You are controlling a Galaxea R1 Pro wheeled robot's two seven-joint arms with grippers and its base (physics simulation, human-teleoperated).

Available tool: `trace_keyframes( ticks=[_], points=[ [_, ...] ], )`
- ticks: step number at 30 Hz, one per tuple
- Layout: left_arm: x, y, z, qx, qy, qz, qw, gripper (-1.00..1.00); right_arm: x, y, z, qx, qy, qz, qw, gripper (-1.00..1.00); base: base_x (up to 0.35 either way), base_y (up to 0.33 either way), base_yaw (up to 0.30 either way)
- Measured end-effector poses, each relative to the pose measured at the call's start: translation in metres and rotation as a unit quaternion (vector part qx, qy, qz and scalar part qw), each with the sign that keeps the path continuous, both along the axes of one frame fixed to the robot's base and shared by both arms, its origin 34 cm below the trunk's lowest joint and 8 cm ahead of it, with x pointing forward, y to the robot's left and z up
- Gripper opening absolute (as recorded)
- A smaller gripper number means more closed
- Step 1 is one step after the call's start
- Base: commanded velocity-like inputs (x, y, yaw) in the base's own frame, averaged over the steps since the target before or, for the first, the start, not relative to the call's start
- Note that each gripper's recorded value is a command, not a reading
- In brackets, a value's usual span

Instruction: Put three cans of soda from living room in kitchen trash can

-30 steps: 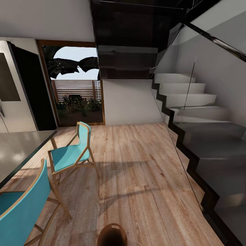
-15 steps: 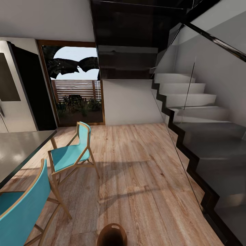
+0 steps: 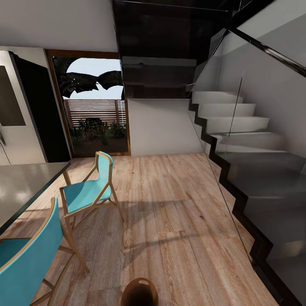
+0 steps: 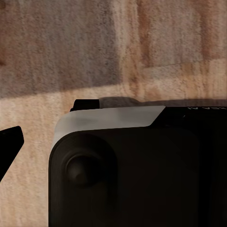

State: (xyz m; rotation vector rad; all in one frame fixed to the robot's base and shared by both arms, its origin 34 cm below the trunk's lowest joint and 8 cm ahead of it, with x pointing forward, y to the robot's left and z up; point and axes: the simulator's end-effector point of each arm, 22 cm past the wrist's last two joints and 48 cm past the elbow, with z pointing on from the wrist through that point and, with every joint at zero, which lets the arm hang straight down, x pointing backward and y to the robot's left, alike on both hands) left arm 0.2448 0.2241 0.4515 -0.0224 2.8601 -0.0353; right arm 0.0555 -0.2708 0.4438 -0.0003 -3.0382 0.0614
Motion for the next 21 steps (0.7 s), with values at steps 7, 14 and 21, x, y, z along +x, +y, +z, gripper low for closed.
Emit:
trace_keyframes(
  ticks=[7, 14, 21],
  points=[
    [0.0, 0.0, 0.0, 0.0, 0.0, 0.0, 1.0, 1.0, 0.0, 0.0, 0.0, 0.0, 0.0, 0.0, 1.0, 1.0, 0.0, 0.0, 0.0],
    [0.0, 0.0, 0.0, 0.0, 0.0, 0.0, 1.0, 1.0, 0.0, 0.0, 0.0, 0.0, 0.0, 0.0, 1.0, 1.0, 0.0, 0.0, 0.0],
    [0.0, 0.0, 0.0, 0.0, 0.0, 0.0, 1.0, 1.0, 0.0, 0.0, 0.0, 0.0, 0.0, 0.0, 1.0, 1.0, 0.0, 0.0, 0.0]
  ],
)
